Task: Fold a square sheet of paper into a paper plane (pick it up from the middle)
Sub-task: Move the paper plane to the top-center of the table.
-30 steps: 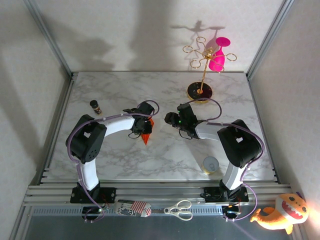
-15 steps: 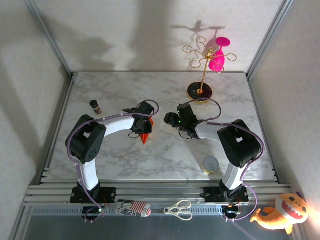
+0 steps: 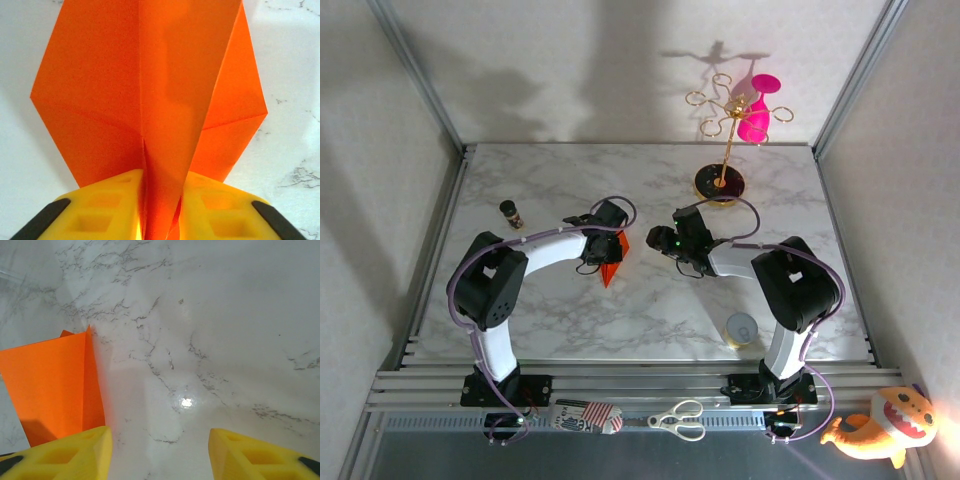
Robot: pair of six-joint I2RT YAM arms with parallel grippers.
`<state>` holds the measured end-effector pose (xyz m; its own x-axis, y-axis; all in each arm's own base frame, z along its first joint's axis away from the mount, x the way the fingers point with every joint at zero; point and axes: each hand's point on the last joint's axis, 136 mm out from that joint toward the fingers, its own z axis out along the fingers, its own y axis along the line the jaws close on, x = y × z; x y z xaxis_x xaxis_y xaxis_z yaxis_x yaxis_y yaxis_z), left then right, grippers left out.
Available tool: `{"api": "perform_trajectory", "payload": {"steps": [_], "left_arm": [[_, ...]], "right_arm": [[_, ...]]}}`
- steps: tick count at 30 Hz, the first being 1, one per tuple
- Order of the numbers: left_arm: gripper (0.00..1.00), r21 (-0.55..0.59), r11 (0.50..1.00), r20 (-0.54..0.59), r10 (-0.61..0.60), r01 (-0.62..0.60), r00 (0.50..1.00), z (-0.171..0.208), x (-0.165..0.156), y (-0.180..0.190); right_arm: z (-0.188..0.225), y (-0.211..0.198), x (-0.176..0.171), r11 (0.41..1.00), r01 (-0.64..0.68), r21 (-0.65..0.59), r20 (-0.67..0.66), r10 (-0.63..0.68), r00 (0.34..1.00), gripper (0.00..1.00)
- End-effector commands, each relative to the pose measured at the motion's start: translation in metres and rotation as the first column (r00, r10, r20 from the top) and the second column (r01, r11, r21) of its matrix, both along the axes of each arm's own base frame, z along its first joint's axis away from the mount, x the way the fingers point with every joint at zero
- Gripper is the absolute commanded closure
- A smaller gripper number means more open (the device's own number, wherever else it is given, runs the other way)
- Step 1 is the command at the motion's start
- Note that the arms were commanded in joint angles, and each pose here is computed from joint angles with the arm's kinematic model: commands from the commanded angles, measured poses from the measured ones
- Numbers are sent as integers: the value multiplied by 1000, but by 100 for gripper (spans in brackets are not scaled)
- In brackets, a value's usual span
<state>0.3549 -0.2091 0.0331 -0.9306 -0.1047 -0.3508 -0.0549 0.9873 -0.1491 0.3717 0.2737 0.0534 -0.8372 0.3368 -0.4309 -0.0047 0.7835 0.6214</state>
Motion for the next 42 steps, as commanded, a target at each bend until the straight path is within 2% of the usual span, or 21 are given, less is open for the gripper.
{"api": "perform_trajectory", "payload": {"steps": [1,7,11,19,25,29,34,39,42], "left_arm": [[79,21,1000,38,23,-23,999,11,10,4],[87,27,999,46,20,-21,999,13,13,4],[96,27,999,73,26,-28,997,21,20,7],[97,20,1000,116,9,-11,993,34,57,9],[98,32,999,101,-12,9,995,22,90,0],[96,49,998,83,-32,28,996,14,104,-6],[88,75,997,59,-38,34,998,6,109,-7],[75,86,996,47,-37,33,998,1,109,-6],[72,85,996,37,-40,37,998,-3,109,-7]], "right_arm": [[1,4,5,1000,-9,4,-4,9,1000,46],[1,5,5,1000,-13,7,-6,13,1000,47],[2,5,5,1000,-15,4,-5,15,1000,47],[11,-10,7,999,29,-45,46,-27,999,42],[22,-25,6,993,72,-91,90,-64,994,38],[20,-26,5,993,68,-99,80,-60,995,39],[19,-22,5,994,55,-90,74,-48,996,39],[20,-21,6,995,50,-85,75,-44,996,39],[20,-20,6,995,46,-83,75,-40,996,39]]}}
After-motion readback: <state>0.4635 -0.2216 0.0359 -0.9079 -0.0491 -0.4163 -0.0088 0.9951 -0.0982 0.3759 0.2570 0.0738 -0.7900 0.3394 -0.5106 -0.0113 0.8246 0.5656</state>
